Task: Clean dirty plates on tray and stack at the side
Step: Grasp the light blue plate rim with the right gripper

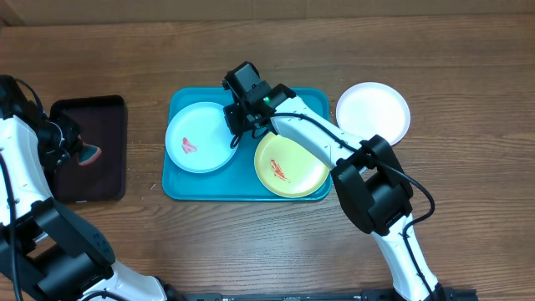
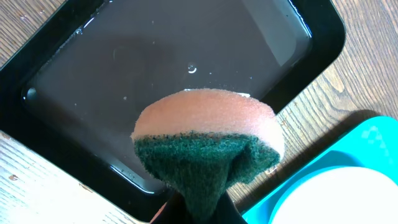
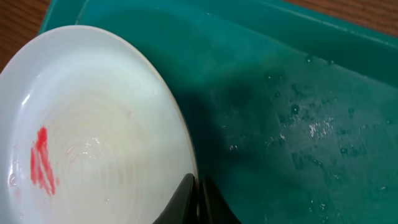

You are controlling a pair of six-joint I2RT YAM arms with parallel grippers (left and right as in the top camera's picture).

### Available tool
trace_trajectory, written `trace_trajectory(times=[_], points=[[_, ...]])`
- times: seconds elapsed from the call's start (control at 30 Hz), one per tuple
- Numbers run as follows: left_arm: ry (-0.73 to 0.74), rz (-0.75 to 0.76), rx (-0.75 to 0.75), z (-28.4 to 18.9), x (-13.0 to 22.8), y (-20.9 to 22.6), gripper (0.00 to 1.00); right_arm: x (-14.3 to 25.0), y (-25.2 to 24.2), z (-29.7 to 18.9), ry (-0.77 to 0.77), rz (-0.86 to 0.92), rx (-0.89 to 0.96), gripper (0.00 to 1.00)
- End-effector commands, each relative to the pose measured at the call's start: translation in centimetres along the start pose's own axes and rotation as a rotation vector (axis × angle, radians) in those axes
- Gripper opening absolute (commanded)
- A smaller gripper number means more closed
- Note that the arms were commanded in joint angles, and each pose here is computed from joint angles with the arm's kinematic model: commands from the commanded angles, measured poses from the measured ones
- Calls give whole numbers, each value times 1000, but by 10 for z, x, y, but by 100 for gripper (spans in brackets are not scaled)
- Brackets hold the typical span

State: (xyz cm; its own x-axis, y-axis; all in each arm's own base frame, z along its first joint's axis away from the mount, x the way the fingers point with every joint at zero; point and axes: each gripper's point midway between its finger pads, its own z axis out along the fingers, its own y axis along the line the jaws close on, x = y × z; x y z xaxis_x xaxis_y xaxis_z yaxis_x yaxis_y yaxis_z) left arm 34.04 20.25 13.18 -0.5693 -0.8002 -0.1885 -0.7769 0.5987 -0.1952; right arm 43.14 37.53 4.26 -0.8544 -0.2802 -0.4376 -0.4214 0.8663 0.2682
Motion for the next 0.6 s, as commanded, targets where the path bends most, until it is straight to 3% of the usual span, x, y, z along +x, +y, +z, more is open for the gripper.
trace_trajectory(times=[0.0,0.1,0.23,0.57], points=[[13,22,8,3,1,-2,4,8,-17,5,21,46,46,5],[14,22,8,3,1,-2,4,7,-18,5,19,-3,45,18],[15,23,11,3,1,-2,4,1,-16,6,-6,-98,37,28],[29,23,51,3,4,-9,4,7,-21,29,0,-163,38,31]])
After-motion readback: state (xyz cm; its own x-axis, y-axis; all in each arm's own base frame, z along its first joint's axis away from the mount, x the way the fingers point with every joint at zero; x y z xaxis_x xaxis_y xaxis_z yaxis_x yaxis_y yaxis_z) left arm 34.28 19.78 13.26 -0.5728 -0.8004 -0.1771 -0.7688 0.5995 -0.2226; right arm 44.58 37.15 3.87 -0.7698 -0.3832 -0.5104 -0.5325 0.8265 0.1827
